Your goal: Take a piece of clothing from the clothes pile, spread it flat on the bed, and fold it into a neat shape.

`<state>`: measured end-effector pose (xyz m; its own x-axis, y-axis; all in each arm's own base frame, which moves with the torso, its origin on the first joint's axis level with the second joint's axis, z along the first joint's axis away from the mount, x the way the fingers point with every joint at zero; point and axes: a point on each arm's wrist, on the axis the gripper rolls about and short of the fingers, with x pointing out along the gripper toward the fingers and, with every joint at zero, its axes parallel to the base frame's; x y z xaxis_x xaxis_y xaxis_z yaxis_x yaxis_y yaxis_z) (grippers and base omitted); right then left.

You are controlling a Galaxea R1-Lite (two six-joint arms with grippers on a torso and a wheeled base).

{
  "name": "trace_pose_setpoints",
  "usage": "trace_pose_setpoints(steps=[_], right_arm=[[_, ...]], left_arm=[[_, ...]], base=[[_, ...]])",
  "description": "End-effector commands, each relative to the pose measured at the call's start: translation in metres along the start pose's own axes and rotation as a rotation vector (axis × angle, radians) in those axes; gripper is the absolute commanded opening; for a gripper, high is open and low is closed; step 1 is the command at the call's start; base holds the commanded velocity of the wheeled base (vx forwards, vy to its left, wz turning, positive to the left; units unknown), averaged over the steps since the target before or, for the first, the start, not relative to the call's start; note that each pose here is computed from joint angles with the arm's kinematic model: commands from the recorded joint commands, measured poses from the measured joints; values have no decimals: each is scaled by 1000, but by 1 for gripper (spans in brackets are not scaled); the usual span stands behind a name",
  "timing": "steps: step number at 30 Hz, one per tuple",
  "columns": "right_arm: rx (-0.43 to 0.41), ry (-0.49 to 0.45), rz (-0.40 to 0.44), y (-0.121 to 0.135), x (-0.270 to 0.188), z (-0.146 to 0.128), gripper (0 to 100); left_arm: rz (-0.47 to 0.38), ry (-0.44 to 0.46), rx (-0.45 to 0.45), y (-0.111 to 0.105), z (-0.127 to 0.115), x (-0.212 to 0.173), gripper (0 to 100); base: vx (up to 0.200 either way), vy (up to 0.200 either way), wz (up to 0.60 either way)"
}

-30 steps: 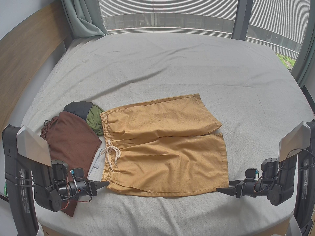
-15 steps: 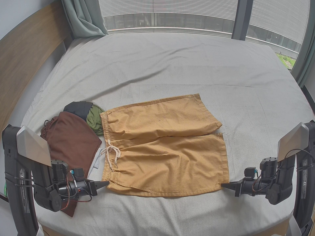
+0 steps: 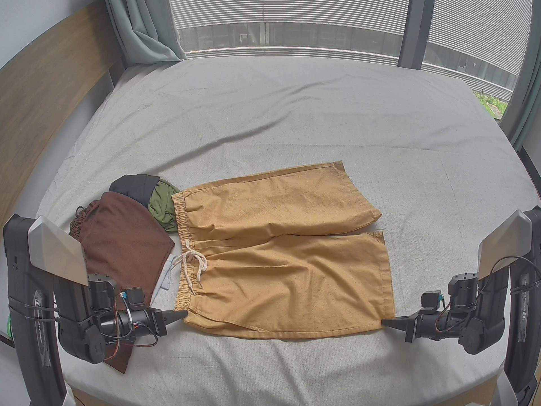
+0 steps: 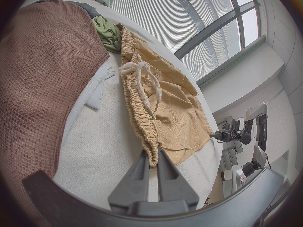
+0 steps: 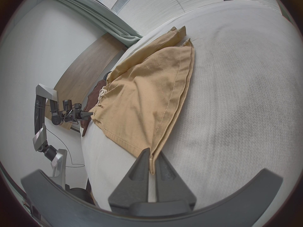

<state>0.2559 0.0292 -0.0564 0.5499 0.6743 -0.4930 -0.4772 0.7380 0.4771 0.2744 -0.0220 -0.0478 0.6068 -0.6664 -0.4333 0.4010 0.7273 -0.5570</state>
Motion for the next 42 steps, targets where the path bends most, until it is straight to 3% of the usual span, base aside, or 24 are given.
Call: trace_pose_setpoints(steps=[1, 18, 42], right_arm=[[-8, 2, -1, 5, -6, 0, 0], [-57, 34, -3, 15, -20, -7, 0], [-50, 93, 10, 25, -30, -19, 0]], left_arm=[[3, 4, -2, -1, -1, -2, 0], [-51, 78, 27, -6, -19, -21, 0], [-78, 131, 88, -11, -34, -34, 0]], base=[[0, 0, 0], [0, 0, 0], [0, 0, 0]])
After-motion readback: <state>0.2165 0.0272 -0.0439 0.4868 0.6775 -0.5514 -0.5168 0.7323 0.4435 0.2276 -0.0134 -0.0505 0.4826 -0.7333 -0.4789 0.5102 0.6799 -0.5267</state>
